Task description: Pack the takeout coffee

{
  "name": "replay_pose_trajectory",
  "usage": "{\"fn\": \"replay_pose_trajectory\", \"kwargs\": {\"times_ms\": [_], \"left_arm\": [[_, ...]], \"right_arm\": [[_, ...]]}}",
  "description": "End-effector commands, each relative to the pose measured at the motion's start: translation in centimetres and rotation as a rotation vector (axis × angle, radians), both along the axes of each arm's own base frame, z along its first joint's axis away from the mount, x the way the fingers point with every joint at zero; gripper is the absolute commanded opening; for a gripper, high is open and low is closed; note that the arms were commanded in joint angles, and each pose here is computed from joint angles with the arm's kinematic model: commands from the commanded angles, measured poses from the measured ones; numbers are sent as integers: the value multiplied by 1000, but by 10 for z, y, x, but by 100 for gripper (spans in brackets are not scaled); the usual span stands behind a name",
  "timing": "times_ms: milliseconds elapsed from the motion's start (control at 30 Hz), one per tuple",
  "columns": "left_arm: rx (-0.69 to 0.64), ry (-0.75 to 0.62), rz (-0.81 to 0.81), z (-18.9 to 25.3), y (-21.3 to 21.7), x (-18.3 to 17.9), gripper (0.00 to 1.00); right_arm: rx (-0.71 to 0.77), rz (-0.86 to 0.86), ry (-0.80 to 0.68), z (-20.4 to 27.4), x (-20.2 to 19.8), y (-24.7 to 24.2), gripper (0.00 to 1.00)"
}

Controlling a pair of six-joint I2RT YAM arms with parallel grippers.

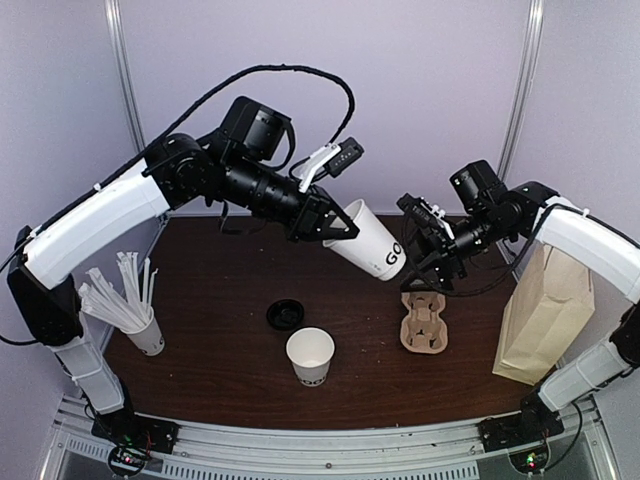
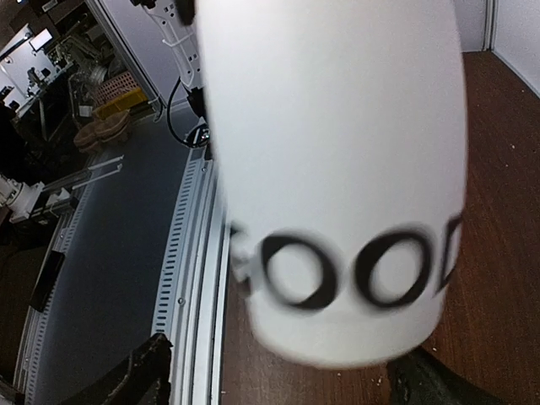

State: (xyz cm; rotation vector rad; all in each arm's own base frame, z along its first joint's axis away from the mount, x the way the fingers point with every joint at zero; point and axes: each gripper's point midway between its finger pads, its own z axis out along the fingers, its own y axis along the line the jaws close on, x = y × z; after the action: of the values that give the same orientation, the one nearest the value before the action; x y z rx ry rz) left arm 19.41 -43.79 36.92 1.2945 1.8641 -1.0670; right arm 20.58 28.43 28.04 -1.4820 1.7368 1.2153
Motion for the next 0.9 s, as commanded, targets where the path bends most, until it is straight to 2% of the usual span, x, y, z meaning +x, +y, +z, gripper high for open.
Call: {"fn": "replay_pose_trajectory", "kwargs": {"times_ms": [0, 67, 167, 267, 333, 533, 700, 867], "left_arm": [[69, -194, 211, 27, 58, 52, 0], [165, -228, 344, 17, 91, 87, 0], [432, -290, 519, -24, 144, 142, 0], [658, -293, 618, -64, 181, 178, 0], [751, -271, 654, -84, 192, 193, 0], [820, 21, 639, -153, 207, 219, 0], [902, 65, 670, -194, 223, 244, 0], [906, 80, 669, -218, 227, 262, 0]], "right_arm": [[-42, -29, -69, 11, -7, -21, 88], [-76, -35, -88, 1, -12, -28, 89], [-118, -42, -96, -18, -19, -36, 89], [-116, -37, -81, -27, -24, -38, 88], [-106, -37, -77, -27, -26, -37, 88], [-75, -35, -75, -26, -25, -32, 88], [-64, -31, -71, -30, -27, -31, 87], [-59, -29, -60, -33, -29, -30, 87]]}}
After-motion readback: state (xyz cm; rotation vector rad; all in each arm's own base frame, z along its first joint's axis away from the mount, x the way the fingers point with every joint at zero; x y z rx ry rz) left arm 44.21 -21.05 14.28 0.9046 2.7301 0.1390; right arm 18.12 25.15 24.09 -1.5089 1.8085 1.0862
